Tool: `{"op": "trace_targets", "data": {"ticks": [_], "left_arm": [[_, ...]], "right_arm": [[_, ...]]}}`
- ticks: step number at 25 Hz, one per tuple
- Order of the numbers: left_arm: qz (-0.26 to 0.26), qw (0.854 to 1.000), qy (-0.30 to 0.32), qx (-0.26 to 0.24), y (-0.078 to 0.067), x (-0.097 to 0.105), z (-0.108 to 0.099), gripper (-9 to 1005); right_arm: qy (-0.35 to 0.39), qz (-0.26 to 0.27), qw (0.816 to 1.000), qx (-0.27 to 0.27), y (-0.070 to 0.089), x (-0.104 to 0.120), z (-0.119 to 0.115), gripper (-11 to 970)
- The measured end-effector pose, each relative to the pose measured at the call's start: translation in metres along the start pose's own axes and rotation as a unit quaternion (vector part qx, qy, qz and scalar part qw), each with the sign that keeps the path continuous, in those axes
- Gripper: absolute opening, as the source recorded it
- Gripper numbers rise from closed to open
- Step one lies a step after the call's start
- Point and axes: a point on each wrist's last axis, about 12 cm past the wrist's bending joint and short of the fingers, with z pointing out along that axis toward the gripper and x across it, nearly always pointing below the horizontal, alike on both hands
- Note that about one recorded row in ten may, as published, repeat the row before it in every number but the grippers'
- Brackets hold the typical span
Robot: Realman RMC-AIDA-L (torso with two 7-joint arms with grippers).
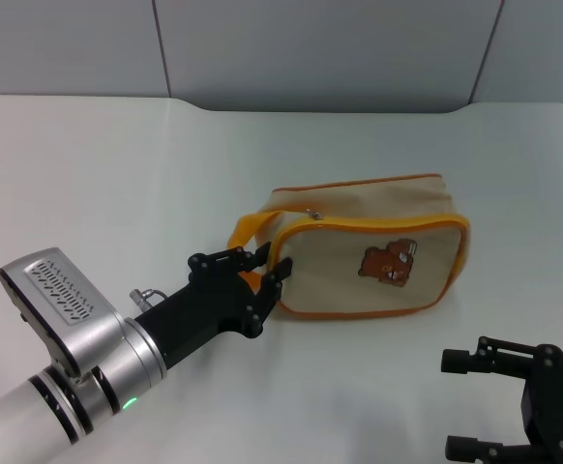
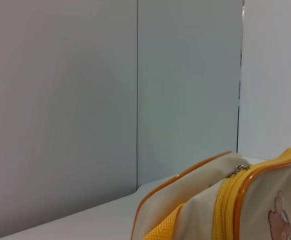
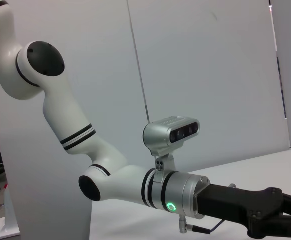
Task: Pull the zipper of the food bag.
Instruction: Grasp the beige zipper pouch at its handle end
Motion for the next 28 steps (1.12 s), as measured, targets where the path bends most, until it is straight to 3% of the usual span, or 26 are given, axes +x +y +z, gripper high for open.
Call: {"op": "trace_targets", "data": {"ticks": [11,17,19,20,21,24,25,28], "left_arm": [[0.007,1.000,-0.025,0.006,0.001,-0.005,-0.002,192],[0.074,0.994,-0.073,0.016,0.022,-0.022,-0.011,188],[0.112,0.990,-0.084,0.029,0.032,-0.030,-0.014,186],[0.134,0.986,-0.089,0.037,0.037,-0.034,-0.015,186],[0.157,0.982,-0.093,0.046,0.042,-0.039,-0.016,185],[0.202,0.971,-0.110,0.058,0.055,-0.053,-0.019,155],[0.213,0.969,-0.114,0.060,0.059,-0.057,-0.020,141],[0.224,0.965,-0.118,0.063,0.065,-0.064,-0.021,74]], "right_arm": [[-0.013,-0.001,1.000,0.020,-0.001,-0.001,-0.003,808],[-0.097,-0.015,0.988,0.123,-0.006,-0.006,-0.014,808],[-0.141,-0.031,0.973,0.179,-0.007,-0.006,-0.018,808],[-0.189,-0.055,0.950,0.244,-0.009,-0.004,-0.021,808],[-0.189,-0.055,0.950,0.244,-0.009,-0.004,-0.021,808],[-0.244,-0.094,0.902,0.344,-0.010,0.001,-0.019,808],[-0.250,-0.132,0.872,0.400,-0.012,0.006,-0.009,808],[-0.235,-0.179,0.847,0.443,-0.013,0.010,0.005,808]]}}
